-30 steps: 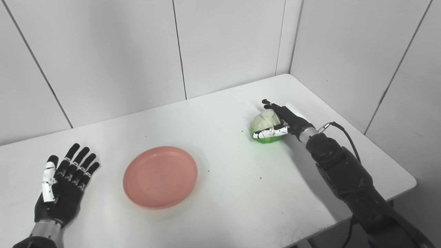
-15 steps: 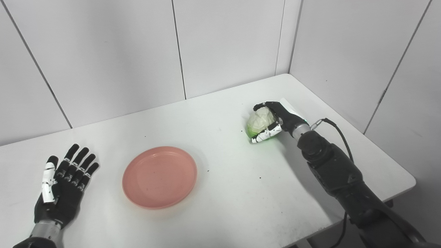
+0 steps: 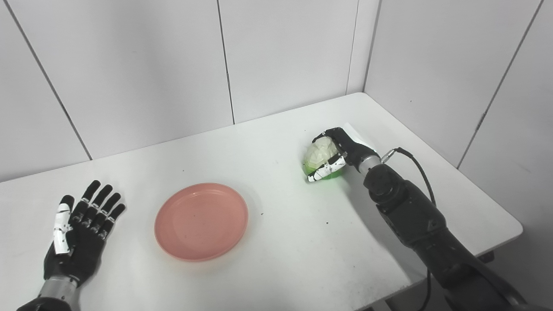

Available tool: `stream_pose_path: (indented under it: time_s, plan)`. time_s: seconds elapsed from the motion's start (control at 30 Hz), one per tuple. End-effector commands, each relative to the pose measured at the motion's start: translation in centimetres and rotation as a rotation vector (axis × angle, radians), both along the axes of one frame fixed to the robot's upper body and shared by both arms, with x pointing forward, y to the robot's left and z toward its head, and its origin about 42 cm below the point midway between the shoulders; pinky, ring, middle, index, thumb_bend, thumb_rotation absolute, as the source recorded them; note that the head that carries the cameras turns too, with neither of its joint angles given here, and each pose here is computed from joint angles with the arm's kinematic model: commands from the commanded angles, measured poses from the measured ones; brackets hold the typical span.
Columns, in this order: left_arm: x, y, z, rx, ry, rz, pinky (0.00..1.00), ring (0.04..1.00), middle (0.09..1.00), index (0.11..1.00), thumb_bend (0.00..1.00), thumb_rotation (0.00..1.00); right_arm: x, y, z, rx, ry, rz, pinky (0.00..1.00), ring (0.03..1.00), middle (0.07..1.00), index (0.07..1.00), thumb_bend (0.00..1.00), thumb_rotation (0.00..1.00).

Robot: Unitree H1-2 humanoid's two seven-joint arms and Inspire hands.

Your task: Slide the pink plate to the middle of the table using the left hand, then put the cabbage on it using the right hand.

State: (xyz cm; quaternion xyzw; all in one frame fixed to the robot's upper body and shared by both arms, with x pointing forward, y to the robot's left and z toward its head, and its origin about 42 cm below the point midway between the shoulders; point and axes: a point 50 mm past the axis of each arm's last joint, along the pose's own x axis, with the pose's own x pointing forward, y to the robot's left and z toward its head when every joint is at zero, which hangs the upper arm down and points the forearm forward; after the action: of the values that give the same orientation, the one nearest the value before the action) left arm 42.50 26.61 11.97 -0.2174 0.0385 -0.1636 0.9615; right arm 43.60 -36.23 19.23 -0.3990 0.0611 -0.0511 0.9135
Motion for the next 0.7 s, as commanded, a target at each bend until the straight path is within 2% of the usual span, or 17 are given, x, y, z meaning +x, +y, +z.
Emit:
stream_pose_path:
  time_s: [0.0, 0.27, 0.47, 0.67]
  plan:
    - [-0.8, 0.2, -1.6, 0.023, 0.076, 0.006, 0.93, 0.928, 0.936, 0.925, 0.45, 1.00, -0.1, -0.1, 0.1, 0.014, 0.005, -0.012, 0.37, 0.433, 0.462, 0.518, 0.52, 0.00]
    - [-1.0, -0.3, -1.4, 0.021, 0.073, 0.006, 0.93, 0.924, 0.933, 0.923, 0.45, 1.00, -0.5, 0.3, 1.9, -0.010, -0.072, -0.014, 0.37, 0.432, 0.462, 0.516, 0.53, 0.00]
    - [-1.0, -0.7, -1.5, 0.027, 0.068, 0.000, 0.95, 0.931, 0.943, 0.936, 0.45, 1.00, -1.0, 1.3, 4.5, 0.034, -0.157, 0.031, 0.37, 0.433, 0.460, 0.520, 0.52, 0.00]
    - [-1.2, -1.5, -1.5, 0.036, 0.062, 0.008, 0.91, 0.917, 0.927, 0.920, 0.47, 1.00, -1.4, 3.3, 7.3, 0.022, -0.222, 0.088, 0.36, 0.434, 0.461, 0.521, 0.52, 0.00]
